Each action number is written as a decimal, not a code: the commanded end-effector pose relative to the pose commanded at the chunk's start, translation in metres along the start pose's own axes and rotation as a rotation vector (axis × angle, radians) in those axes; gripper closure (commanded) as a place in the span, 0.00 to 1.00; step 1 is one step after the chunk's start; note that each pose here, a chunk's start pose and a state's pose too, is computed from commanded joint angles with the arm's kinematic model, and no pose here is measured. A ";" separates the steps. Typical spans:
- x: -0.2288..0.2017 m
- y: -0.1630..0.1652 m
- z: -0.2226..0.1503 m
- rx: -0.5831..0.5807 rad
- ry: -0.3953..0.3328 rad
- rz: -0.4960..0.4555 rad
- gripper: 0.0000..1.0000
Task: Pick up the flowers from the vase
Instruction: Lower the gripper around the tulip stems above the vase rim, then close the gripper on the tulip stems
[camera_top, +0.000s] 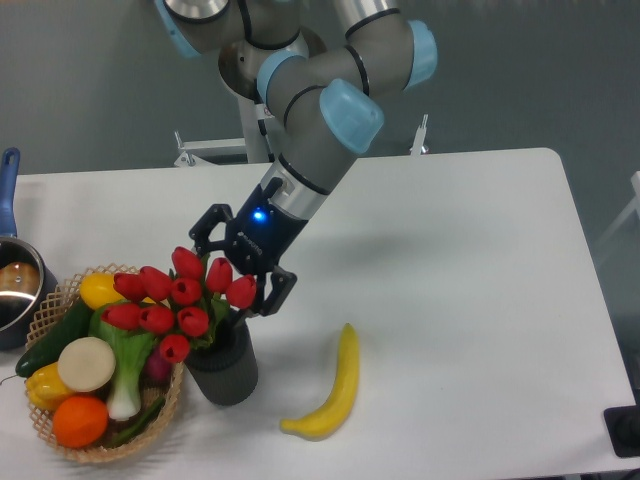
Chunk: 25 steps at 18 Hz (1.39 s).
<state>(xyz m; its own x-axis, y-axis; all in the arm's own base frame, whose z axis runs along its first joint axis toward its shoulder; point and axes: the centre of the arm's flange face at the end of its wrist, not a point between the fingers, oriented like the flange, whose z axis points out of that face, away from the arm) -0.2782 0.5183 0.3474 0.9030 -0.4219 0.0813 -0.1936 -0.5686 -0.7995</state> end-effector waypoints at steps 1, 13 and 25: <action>0.000 0.001 0.001 -0.001 0.002 -0.002 0.00; -0.005 -0.001 0.017 0.053 0.034 0.018 0.00; -0.009 -0.007 0.012 0.092 0.041 0.019 0.32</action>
<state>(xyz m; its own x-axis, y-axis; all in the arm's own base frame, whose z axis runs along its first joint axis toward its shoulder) -0.2803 0.5344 0.3458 0.8829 -0.4612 0.0886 -0.1724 -0.4938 -0.8523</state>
